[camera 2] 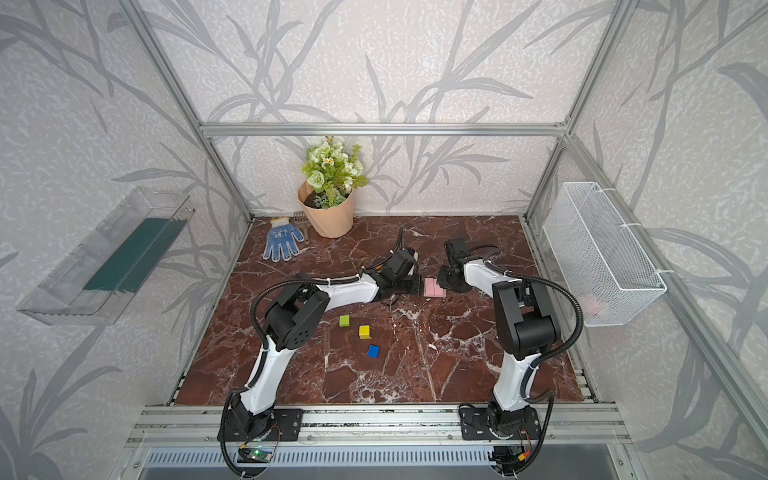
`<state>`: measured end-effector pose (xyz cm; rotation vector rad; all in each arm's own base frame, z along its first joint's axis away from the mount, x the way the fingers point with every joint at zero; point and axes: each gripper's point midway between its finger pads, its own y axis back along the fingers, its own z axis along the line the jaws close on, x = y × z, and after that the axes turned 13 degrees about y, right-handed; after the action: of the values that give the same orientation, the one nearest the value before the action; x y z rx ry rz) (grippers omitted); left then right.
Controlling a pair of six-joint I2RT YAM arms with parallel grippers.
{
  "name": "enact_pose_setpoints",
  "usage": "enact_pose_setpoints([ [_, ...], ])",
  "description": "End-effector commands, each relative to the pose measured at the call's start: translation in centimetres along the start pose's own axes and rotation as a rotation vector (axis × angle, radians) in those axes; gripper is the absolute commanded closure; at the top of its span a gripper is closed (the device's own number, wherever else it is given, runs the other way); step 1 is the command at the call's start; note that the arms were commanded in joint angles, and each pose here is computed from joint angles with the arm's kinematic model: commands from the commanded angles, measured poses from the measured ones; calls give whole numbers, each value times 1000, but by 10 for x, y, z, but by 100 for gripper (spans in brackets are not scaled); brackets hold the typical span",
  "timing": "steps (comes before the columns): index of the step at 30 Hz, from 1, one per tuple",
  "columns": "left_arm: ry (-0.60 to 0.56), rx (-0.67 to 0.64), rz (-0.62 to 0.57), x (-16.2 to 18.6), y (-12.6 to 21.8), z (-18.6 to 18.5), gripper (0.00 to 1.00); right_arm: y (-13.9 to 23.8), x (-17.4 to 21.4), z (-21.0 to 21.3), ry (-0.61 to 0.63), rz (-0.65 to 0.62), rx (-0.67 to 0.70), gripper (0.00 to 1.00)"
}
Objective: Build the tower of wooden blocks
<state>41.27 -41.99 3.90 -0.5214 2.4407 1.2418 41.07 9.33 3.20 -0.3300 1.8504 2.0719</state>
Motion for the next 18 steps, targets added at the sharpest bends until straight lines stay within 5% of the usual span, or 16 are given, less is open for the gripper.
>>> enact_pose_setpoints([
  [1,12,35,-11,-7,2,-15,78,2,-4,2,7,-2,5,72],
  [18,-1,49,6,-2,-1,-23,78,4,-5,1,5,-8,10,72],
])
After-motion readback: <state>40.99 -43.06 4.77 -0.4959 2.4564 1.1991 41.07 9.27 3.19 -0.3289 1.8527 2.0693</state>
